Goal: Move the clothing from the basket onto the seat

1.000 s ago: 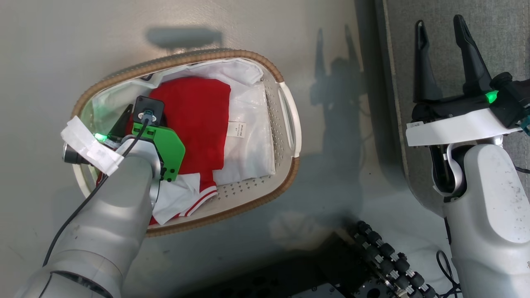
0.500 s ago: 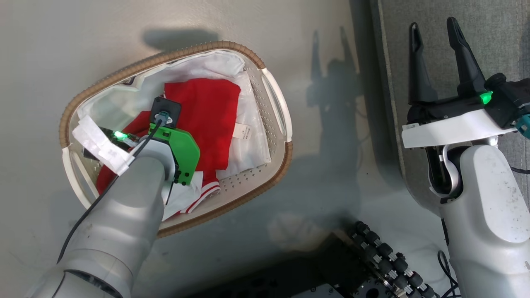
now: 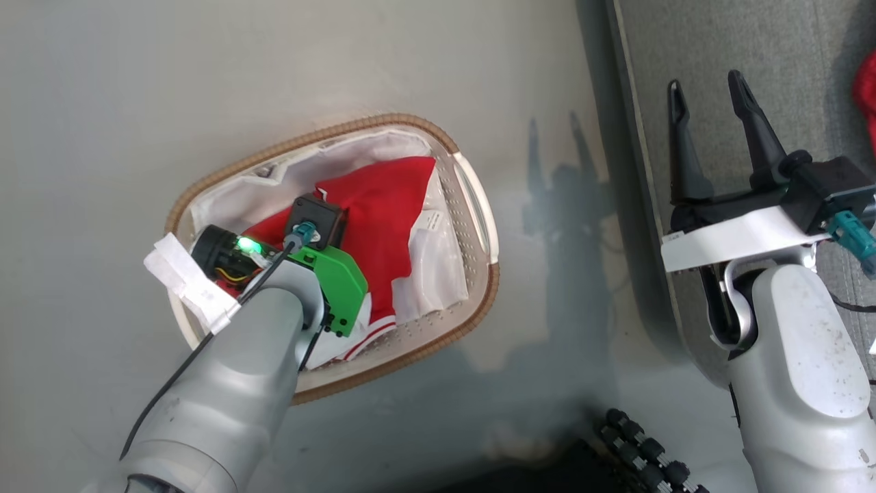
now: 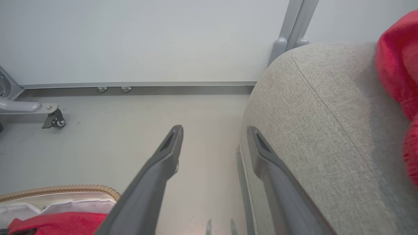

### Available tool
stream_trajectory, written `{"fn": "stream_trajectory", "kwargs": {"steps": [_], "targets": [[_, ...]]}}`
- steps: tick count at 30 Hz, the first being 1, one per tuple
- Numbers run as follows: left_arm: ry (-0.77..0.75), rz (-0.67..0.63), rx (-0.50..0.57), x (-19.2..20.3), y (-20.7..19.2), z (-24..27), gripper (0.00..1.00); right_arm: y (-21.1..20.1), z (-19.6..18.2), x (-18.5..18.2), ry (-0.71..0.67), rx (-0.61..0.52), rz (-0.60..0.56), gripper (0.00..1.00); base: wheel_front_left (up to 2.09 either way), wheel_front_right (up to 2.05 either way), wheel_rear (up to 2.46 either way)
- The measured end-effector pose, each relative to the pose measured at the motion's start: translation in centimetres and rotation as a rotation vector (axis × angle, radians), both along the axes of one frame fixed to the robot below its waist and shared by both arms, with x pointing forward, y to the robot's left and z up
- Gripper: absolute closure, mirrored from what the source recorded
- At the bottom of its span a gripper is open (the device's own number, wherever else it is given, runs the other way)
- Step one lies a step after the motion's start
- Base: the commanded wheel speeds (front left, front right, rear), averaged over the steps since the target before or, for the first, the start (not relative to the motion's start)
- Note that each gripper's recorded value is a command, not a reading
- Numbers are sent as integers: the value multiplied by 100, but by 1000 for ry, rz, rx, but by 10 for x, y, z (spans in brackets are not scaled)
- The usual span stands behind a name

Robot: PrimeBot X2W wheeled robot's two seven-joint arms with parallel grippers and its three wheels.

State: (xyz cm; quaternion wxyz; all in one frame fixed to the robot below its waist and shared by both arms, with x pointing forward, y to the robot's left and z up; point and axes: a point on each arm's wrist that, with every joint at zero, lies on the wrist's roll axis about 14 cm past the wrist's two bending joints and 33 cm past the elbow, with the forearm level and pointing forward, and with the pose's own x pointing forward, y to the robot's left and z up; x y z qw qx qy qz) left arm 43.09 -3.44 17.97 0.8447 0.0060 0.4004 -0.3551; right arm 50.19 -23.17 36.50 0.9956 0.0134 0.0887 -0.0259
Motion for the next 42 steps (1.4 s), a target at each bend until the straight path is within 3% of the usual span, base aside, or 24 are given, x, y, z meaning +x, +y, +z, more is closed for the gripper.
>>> {"fn": "stream_trajectory", "kwargs": {"steps": [14,25,34,42], "targets": [[-323,-2,-182,32,-17,146,100,21,51,-30,-59,-13,45,0,0,0,0],[-679,-55,-208,40,0,280,100,55,101,-67,-148,15,132,0,0,0,0],[-1024,-134,-231,34,2,426,100,91,155,-89,-284,10,241,0,0,0,0],[-1174,-211,-208,12,-3,495,100,122,181,-96,-356,-18,340,0,0,0,0]]}}
